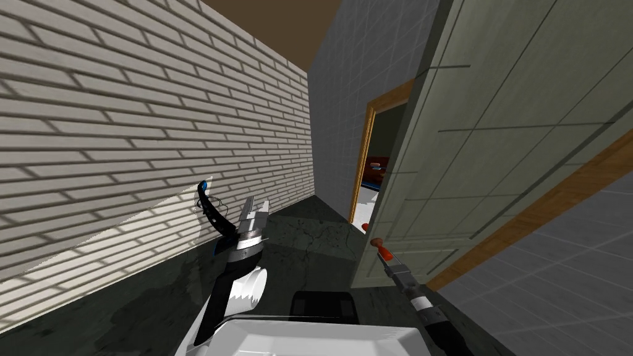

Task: Pull the door open

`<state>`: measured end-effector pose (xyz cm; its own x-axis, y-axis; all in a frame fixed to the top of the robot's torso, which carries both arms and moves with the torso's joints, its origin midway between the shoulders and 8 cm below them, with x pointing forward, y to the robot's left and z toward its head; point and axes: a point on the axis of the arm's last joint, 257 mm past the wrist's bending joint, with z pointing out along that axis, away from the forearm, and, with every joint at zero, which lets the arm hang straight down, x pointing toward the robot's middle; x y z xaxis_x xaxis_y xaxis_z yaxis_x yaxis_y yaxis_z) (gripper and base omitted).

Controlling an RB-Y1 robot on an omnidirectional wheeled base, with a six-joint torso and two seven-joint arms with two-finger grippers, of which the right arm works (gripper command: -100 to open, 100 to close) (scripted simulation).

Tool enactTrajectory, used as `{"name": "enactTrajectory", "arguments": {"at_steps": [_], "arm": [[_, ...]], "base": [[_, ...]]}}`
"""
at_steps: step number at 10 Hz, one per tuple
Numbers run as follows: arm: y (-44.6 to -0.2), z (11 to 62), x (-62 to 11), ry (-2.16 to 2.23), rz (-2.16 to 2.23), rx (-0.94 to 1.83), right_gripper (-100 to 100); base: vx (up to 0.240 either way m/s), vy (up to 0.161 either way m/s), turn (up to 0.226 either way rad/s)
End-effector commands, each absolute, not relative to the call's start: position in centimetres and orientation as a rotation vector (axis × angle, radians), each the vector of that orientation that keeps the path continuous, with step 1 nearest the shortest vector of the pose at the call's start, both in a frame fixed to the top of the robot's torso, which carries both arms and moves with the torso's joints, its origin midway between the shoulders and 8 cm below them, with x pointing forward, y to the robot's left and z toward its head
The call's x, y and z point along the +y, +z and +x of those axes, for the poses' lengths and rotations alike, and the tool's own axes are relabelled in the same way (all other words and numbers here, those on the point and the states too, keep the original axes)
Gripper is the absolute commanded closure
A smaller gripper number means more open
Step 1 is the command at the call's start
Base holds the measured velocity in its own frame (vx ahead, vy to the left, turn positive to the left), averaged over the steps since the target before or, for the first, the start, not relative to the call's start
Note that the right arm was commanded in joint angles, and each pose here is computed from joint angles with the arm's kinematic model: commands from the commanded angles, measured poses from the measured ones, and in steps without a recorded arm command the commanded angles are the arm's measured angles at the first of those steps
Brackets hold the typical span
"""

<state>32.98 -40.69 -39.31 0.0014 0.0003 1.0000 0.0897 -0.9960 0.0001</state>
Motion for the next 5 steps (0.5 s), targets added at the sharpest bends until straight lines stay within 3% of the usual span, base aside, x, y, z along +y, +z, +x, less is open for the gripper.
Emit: {"name": "enactTrajectory", "arguments": {"at_steps": [1, 2, 5], "arm": [[-39.18, 32.23, -40.89, -2.17, -2.17, -0.108, 100], [-39.19, 32.57, -40.77, -2.172, -2.172, -0.106, 100], [-39.28, 31.82, -40.83, -2.162, -2.167, -0.12, 100]], "base": [[-0.199, -0.046, 0.107], [-0.094, -0.018, 0.021], [-0.151, -0.07, 0.14]]}}
